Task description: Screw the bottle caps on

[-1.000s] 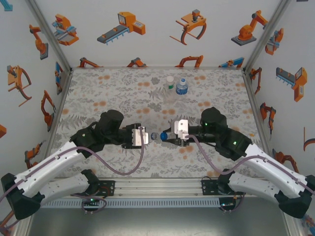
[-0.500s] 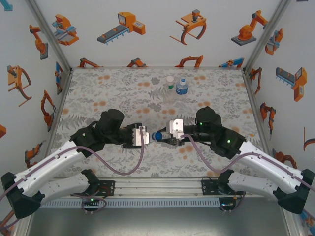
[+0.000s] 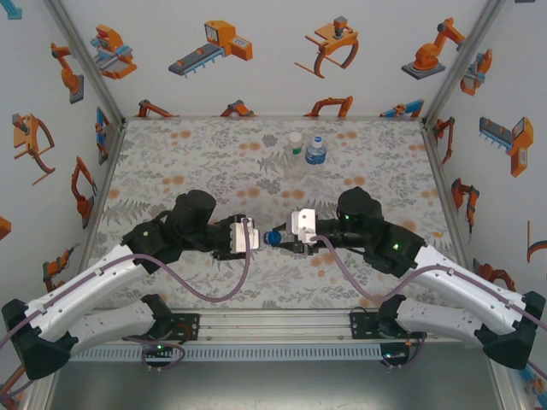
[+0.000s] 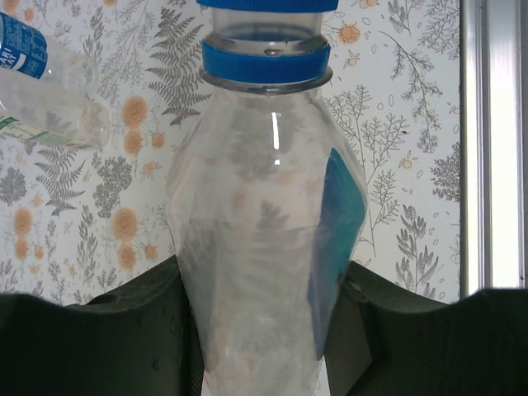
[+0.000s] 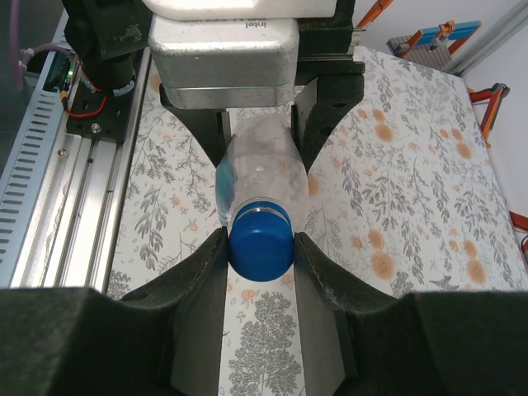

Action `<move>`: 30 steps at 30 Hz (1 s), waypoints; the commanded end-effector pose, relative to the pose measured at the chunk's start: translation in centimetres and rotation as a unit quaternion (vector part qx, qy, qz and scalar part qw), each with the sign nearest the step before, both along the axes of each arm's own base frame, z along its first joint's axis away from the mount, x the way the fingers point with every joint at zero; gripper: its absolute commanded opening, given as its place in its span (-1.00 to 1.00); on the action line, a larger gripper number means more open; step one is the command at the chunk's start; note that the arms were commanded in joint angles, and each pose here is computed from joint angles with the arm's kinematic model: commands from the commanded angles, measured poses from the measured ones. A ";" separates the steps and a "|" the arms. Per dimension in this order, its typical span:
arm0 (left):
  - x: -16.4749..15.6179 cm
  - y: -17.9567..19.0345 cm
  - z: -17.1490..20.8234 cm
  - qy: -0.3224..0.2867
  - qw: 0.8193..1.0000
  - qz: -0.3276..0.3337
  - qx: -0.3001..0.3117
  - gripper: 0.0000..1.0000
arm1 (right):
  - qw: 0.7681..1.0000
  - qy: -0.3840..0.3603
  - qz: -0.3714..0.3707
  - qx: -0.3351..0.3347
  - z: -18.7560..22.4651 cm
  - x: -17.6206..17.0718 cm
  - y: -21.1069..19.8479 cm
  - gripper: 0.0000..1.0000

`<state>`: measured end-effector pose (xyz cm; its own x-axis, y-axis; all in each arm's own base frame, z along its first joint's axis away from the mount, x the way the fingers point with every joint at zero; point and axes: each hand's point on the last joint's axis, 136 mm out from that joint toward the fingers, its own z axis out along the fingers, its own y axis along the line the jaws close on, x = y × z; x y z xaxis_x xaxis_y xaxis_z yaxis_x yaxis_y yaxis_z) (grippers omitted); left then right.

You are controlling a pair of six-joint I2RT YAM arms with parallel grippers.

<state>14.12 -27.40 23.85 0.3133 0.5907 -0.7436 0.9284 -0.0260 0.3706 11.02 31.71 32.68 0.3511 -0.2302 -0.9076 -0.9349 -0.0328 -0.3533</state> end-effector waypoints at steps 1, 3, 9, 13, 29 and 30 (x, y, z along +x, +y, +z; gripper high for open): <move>-0.4 -0.8 2.7 0.001 0.999 -0.010 -0.039 -1.00 | 1.000 -0.003 0.018 0.002 0.3 -0.7 0.5 -1.00; -0.7 -0.8 2.9 0.007 0.999 -0.015 -0.044 -1.00 | 1.000 -0.007 0.017 -0.003 0.1 -0.6 0.6 -1.00; -1.3 -0.9 3.3 0.014 0.998 -0.029 -0.054 -1.00 | 0.999 -0.029 0.028 -0.018 -0.6 -0.7 0.7 -1.00; -1.4 -1.0 3.5 0.017 0.998 -0.029 -0.060 -1.00 | 0.999 -0.034 0.029 -0.022 -1.0 -0.7 0.7 -1.00; 1.5 -1.3 2.8 -0.015 0.998 0.028 -0.053 -1.00 | 0.830 0.438 -0.339 0.063 -3.4 7.4 -1.5 -1.00; 1.6 -1.5 2.8 -0.015 0.998 0.028 -0.054 -1.00 | 0.804 0.469 -0.357 0.074 -3.6 7.7 -1.8 -1.00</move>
<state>15.47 -27.31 23.32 0.2484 0.6269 -0.7384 0.9342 0.0464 0.3537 16.65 31.31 31.46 -0.4140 -0.1165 -0.9028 -0.8316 0.4517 0.3231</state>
